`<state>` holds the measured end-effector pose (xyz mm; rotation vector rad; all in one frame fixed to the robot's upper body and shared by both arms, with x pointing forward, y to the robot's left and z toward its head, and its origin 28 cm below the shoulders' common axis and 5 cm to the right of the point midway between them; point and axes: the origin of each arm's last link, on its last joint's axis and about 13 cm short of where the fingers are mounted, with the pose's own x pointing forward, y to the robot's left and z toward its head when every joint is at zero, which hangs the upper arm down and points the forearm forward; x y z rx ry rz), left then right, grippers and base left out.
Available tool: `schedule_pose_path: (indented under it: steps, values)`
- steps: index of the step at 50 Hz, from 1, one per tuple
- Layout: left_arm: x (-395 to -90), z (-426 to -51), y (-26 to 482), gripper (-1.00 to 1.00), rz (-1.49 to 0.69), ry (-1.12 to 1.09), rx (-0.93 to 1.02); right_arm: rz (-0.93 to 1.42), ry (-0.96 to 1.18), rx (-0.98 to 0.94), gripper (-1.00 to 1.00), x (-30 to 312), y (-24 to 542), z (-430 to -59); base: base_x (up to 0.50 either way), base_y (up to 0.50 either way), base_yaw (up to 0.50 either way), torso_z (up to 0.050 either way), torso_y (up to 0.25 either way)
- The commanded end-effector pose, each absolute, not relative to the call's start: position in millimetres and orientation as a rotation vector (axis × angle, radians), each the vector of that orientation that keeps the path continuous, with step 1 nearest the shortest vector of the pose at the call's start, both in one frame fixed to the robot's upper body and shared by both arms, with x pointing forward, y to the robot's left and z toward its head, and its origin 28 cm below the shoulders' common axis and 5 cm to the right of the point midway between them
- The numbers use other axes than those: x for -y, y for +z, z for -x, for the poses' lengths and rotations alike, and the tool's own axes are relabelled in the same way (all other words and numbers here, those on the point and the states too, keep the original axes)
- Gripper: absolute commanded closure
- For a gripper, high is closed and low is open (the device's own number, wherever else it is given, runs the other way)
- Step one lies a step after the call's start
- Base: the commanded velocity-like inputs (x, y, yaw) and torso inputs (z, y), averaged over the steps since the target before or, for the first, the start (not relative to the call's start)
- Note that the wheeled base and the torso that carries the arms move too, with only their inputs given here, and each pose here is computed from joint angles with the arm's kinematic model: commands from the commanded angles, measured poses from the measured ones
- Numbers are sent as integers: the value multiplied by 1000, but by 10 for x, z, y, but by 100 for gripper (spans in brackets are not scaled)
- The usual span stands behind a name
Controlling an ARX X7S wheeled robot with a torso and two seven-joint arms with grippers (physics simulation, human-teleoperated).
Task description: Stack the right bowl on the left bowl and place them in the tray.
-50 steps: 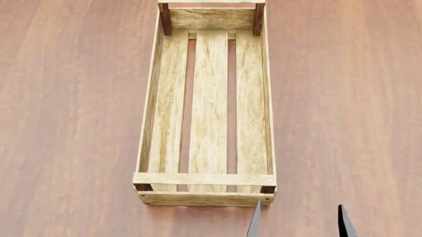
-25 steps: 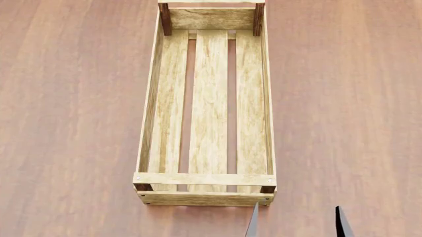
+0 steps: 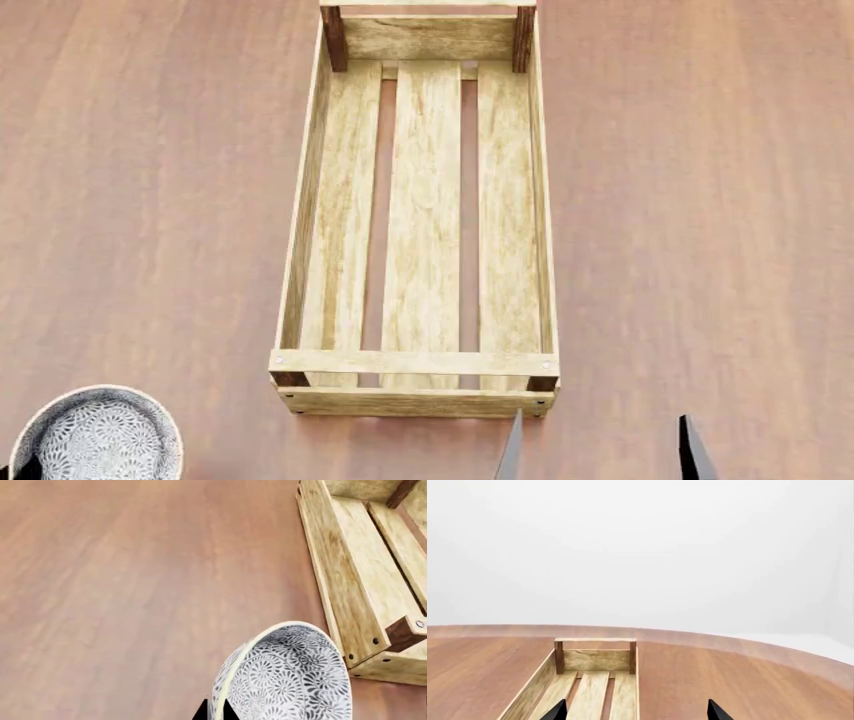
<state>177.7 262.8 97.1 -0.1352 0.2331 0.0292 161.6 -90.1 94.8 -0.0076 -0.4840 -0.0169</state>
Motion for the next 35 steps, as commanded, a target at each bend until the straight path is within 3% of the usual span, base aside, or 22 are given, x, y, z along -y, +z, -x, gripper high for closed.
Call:
schedule_pose_path:
  steps: [1,15,28,35]
  values:
    - [-2703,-1884,1409,100,62,36,-102,19,-24,504,-100,917,973,-1645,0,0,0,0,0]
    - [-3107,-1791,1779,100,88,188,-35,18,-20,505,-100,915,975,-1644,0,0,0,0,0]
    - [-3636,-1284,2207,100,144,418,90,20,-10,501,-100,893,962,-1627,0,0,0,0,0]
    - [-3850,-1168,2203,100,252,521,95,22,-9,499,-100,892,960,-1628,0,0,0,0,0]
